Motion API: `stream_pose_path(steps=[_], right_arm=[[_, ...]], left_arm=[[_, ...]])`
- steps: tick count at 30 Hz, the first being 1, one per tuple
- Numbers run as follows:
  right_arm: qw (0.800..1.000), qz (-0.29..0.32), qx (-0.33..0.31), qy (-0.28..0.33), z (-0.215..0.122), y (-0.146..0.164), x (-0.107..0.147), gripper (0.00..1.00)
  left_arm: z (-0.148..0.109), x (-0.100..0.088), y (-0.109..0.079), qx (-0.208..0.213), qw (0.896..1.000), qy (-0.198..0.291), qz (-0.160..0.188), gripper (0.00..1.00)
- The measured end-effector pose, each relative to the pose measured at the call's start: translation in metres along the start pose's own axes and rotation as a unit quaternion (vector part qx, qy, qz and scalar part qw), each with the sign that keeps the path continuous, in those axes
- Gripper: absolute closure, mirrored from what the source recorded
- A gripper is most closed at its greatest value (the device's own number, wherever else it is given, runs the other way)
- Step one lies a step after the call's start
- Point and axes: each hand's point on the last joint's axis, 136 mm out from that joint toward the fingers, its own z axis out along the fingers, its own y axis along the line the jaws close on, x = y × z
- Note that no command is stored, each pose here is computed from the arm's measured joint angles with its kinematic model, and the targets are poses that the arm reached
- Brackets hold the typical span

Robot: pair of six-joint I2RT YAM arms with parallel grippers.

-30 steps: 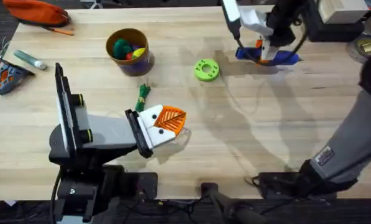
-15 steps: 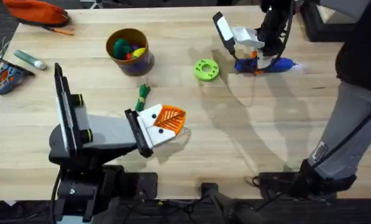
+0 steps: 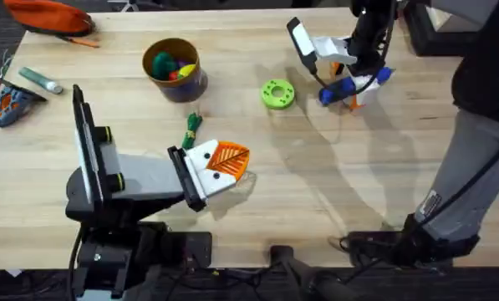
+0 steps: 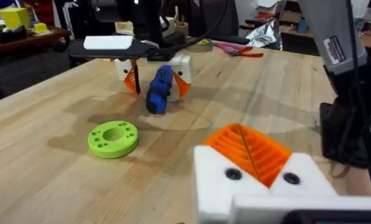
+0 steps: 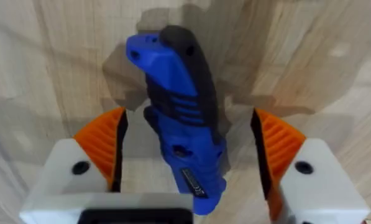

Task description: Pick up the gripper from the table and insert it into the empty holder that is missing its gripper. Then pick up a screw, insert it into the mounting hole, and use the screwdriver to tighten it. Finally, clean up the table by picking up the vegetable and placing it into the bucket.

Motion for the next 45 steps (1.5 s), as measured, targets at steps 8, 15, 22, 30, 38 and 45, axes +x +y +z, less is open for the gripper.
stream_pose_path(steps=[8, 15, 22, 30, 38, 45], right_arm=[[1.000, 0.008, 0.001, 0.001, -0.003, 0.001, 0.001, 0.008], [0.998, 0.041, 0.049, 0.002, -0.046, -0.002, 0.003, 0.007], [0.980, 0.097, 0.170, -0.043, -0.135, -0.019, -0.010, 0.008], [0.915, 0.192, 0.278, -0.220, -0.256, -0.027, -0.060, 0.008], [0.821, 0.373, 0.254, -0.350, -0.319, -0.014, -0.083, 0.008], [0.765, 0.500, 0.211, -0.347, -0.321, 0.009, -0.086, 0.008]], left_arm=[[0.000, 0.000, 0.001, -0.002, 1.000, 0.000, 0.000, 0.985], [0.000, 0.000, 0.001, -0.003, 1.000, 0.000, 0.000, 0.985], [0.000, 0.000, 0.001, -0.004, 1.000, 0.000, 0.001, 0.985], [0.000, 0.000, 0.001, -0.004, 1.000, 0.000, 0.000, 0.985], [0.000, 0.000, 0.002, -0.005, 1.000, 0.000, 0.001, 0.985], [0.000, 0.000, 0.002, -0.005, 1.000, 0.000, 0.001, 0.985]])
